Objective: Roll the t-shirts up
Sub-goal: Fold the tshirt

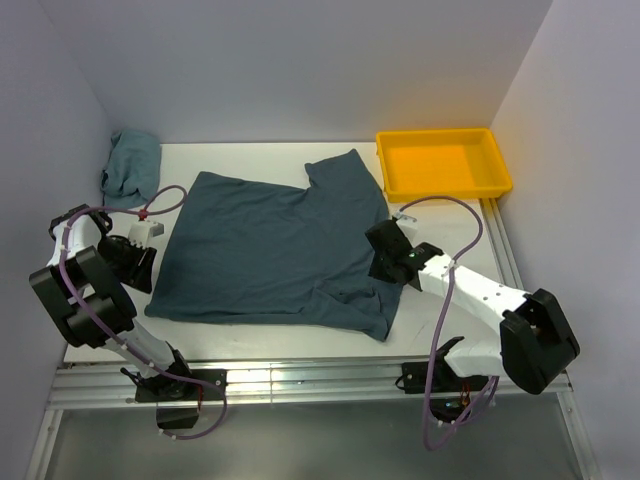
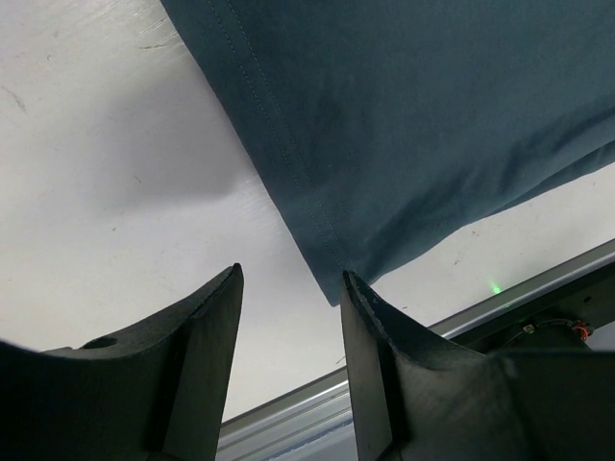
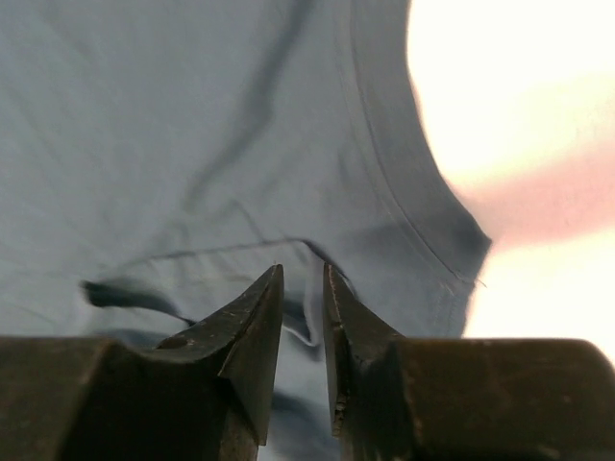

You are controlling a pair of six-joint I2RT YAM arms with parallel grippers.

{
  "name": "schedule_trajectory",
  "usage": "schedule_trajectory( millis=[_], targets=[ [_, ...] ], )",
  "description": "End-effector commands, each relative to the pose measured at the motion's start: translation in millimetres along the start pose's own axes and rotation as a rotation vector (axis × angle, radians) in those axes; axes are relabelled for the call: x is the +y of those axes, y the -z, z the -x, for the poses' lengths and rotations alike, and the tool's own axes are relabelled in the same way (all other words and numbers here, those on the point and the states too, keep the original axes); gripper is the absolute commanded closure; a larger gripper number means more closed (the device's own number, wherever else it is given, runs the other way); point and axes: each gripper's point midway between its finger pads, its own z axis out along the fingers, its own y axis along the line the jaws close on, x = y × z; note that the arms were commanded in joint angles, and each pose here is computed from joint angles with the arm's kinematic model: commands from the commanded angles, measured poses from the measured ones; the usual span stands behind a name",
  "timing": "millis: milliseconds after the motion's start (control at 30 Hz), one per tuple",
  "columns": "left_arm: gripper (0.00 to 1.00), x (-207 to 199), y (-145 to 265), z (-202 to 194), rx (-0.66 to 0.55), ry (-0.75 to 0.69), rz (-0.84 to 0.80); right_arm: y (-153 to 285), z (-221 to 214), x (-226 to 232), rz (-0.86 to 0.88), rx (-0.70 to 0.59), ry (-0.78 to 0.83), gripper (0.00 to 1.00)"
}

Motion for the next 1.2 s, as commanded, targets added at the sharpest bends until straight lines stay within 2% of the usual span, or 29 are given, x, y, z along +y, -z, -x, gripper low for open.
schedule_trajectory(
  millis=[0,300,533,667,700,800,1000,1167],
  targets=[
    [0.49,1.6,6.2,8.5,-0.041,-0.008,0.008,0.4,-10.8,-1.5,0.014,0.018,0.000,0.69],
    [0.50,-1.0,7.5,6.4,-0.041,-0.010,0.011,-8.1,-38.2,0.6,0.021,0.075,0.030,0.62],
    [0.50,-2.5,7.2,5.0,-0.040,-0.015,0.015,-15.6,-50.9,3.7,0.010,0.105,0.057,0.62],
    [0.50,-2.0,7.9,5.4,-0.043,-0.016,0.017,-19.2,-52.0,1.2,-0.009,0.106,0.063,0.70],
    [0.50,-2.4,7.6,5.0,-0.042,-0.014,0.016,-18.7,-50.2,1.0,-0.017,0.102,0.061,0.81],
    [0.50,-2.5,7.5,5.1,-0.040,-0.015,0.016,-13.2,-39.2,1.1,-0.032,0.069,0.058,1.00],
    [0.50,0.3,6.5,8.5,-0.050,-0.003,0.013,7.6,-0.8,8.2,-0.045,-0.029,0.056,1.00],
    [0.59,6.3,6.6,18.4,-0.075,0.022,0.008,16.0,26.9,14.5,-0.049,-0.077,0.050,1.00]
  ],
)
